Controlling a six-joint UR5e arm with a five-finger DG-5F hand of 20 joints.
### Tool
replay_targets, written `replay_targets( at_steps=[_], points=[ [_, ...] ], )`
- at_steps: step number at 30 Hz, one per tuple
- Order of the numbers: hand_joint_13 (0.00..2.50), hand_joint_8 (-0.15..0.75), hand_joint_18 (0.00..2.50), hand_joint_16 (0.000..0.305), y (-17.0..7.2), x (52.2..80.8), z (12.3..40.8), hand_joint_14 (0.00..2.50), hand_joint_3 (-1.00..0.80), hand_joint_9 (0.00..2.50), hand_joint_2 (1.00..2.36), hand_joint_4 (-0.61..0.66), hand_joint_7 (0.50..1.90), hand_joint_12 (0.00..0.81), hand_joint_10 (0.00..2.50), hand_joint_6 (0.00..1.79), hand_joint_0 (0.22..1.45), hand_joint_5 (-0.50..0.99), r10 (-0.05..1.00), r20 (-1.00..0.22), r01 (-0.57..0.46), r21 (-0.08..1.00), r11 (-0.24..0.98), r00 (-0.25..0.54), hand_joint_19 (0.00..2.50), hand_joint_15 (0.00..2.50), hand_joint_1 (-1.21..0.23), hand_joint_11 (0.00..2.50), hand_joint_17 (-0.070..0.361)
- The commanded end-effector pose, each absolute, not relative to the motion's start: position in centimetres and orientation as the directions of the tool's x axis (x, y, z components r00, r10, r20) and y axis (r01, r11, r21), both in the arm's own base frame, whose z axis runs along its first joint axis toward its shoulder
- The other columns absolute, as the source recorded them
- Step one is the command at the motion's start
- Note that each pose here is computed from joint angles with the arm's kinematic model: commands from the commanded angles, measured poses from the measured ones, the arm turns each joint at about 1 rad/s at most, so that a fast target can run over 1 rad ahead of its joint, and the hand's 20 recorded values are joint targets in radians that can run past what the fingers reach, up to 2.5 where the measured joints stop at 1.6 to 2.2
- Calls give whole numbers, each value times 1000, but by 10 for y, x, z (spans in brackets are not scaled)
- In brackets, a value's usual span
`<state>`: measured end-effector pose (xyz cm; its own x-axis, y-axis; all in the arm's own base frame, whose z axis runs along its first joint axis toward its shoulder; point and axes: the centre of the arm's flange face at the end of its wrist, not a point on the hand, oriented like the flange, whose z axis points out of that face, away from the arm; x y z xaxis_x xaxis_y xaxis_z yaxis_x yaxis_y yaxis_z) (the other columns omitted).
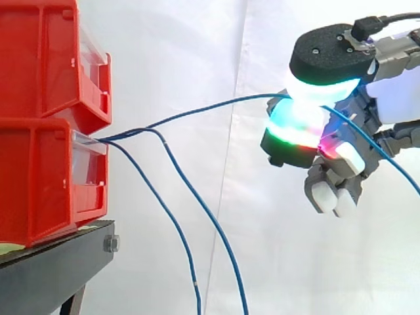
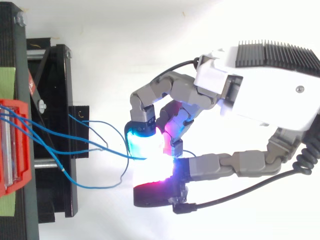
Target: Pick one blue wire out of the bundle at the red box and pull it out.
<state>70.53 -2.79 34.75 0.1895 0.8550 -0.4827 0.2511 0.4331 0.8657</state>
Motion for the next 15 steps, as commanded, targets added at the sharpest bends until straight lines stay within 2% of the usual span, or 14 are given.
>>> replay_targets(
  at_steps=[1, 15],
  points=[
    [933, 403, 870, 68, -28, 705, 347, 13, -20, 1205, 1095, -85, 1088, 512, 11, 906, 554, -27, 855, -483, 252, 865, 433, 189, 428, 580, -806, 678, 153],
    [966, 403, 883, 67, -28, 705, 349, 15, -13, 1222, 1074, -86, 1083, 504, 12, 906, 562, -27, 855, -482, 249, 866, 433, 190, 442, 602, -806, 682, 151]
  ],
)
